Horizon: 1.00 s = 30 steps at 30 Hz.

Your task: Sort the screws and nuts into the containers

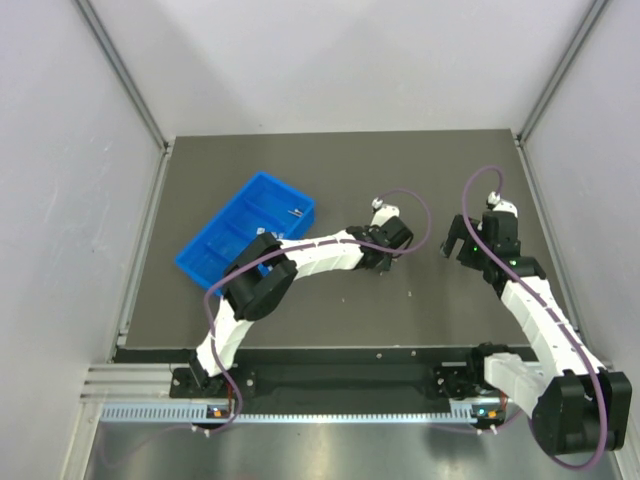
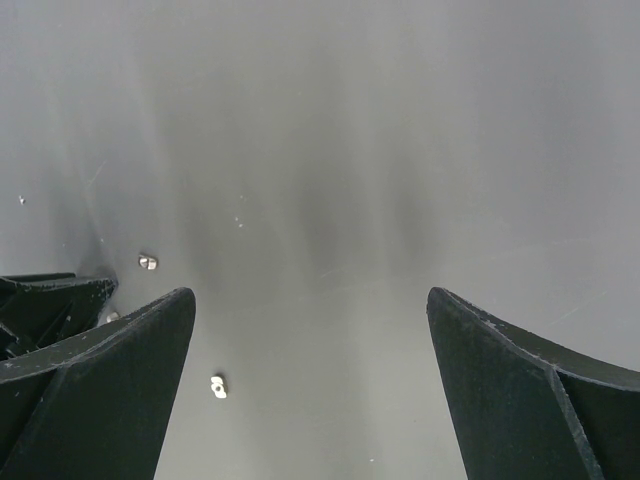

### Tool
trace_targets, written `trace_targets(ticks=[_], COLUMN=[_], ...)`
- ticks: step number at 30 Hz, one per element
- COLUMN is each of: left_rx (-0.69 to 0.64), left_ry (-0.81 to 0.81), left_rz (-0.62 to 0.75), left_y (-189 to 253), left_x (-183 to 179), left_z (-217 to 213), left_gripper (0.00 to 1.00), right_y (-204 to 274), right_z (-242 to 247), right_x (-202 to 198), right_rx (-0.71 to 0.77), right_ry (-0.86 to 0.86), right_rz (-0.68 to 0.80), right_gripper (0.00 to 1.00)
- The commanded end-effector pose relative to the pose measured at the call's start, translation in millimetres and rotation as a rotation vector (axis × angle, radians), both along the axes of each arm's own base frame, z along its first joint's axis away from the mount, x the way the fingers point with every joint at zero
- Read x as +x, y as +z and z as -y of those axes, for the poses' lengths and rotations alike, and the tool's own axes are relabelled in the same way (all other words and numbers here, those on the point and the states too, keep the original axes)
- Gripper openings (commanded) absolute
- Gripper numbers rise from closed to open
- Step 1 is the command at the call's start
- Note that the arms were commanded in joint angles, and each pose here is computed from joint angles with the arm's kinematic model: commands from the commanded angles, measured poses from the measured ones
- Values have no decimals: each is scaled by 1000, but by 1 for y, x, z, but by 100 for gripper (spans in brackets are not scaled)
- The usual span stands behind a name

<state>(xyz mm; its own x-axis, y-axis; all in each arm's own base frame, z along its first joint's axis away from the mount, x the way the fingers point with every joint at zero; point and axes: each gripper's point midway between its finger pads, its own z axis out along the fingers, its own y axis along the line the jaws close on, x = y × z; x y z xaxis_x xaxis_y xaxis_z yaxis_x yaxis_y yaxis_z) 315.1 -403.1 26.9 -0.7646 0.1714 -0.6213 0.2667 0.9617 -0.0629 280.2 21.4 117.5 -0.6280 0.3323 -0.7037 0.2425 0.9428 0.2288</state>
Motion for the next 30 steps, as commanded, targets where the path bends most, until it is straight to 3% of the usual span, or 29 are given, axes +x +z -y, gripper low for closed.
trace_targets(ticks=[1, 10, 22, 27, 30], left_rx=[-3, 23, 38, 9, -42], left_ry=[6, -1, 9, 63, 112], left_rz=[10, 5, 8, 52, 143], left_y=[1, -8, -13, 7, 45], left_x=[1, 0, -1, 4, 15], left_z=[3, -1, -6, -12, -20], left_gripper=[41, 40, 20, 13, 13], right_y=[21, 20, 19, 19, 22], right_z=[5, 6, 7, 7, 3], right_x=[9, 9, 7, 7, 7], right_rx=[-13, -17, -19, -20, -13], right_ry=[-15, -18, -23, -26, -3], right_rz=[61, 60, 57, 57, 70], right_gripper=[100, 100, 100, 100, 100])
